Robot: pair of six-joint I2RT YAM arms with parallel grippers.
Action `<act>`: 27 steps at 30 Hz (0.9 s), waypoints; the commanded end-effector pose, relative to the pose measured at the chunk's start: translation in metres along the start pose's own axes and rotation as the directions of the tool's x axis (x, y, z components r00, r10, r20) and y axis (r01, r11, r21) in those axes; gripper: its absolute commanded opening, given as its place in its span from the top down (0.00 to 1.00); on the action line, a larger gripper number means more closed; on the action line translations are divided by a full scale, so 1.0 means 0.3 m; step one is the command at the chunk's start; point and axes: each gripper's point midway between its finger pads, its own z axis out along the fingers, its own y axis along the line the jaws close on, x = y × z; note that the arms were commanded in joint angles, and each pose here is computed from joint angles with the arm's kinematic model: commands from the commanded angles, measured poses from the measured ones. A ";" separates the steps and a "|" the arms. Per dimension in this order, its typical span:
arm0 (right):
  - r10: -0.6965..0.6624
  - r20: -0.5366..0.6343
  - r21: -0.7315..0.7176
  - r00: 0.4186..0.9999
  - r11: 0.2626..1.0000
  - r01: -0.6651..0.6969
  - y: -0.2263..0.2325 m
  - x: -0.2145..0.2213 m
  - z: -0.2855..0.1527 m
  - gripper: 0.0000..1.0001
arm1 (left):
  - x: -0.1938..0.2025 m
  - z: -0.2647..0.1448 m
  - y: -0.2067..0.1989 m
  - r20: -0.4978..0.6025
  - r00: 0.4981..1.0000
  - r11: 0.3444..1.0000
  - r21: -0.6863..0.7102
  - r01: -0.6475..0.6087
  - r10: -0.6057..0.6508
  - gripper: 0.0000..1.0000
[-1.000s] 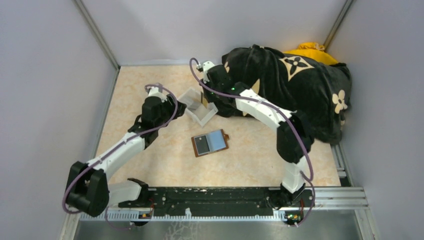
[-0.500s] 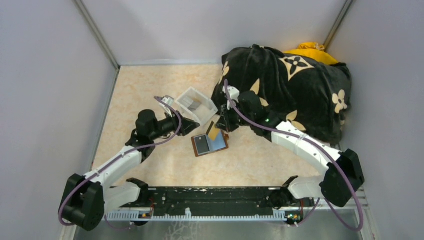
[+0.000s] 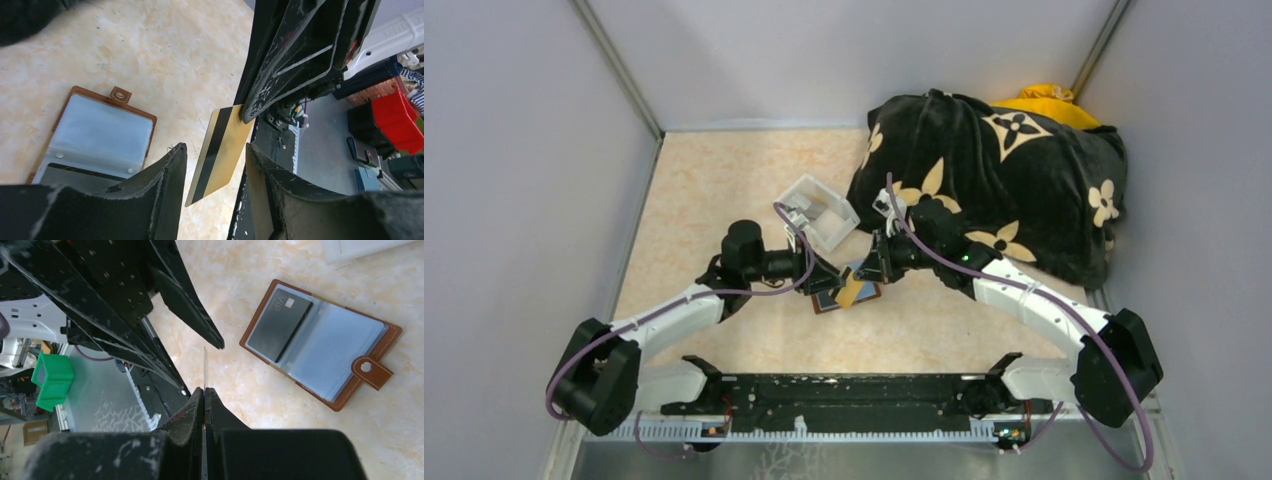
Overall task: Put the credit cards into the card holder
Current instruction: Pick up the credit card from the storage box.
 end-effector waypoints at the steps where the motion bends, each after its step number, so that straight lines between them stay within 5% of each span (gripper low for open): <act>1: -0.031 0.080 -0.089 0.996 0.995 0.038 0.068 -0.074 -0.029 1.00 | -0.001 0.017 -0.026 -0.031 0.998 0.998 0.043 -0.055 0.057 0.47; 9: -0.014 0.065 -0.119 0.998 0.993 0.022 0.064 -0.065 -0.019 1.00 | 0.015 0.029 -0.029 -0.053 0.998 0.996 0.077 -0.037 0.042 0.58; 18: 0.015 0.051 -0.110 0.999 0.994 -0.010 0.016 -0.065 -0.007 1.00 | 0.023 0.037 -0.040 -0.063 0.998 0.993 0.115 -0.021 0.029 0.99; 20: 0.022 0.063 -0.082 0.998 0.996 -0.017 -0.006 -0.075 -0.008 0.99 | 0.024 0.040 -0.033 -0.059 0.998 0.994 0.108 -0.013 0.020 1.00; 23: 0.011 0.087 0.018 0.996 1.000 -0.013 -0.063 -0.095 -0.010 0.80 | 0.027 0.047 0.026 -0.038 0.999 1.000 0.009 0.024 -0.023 1.00; 27: -0.013 0.146 0.155 0.989 0.988 -0.010 -0.137 -0.125 -0.027 0.69 | 0.054 0.026 0.163 0.065 0.987 0.962 -0.226 0.155 -0.144 1.00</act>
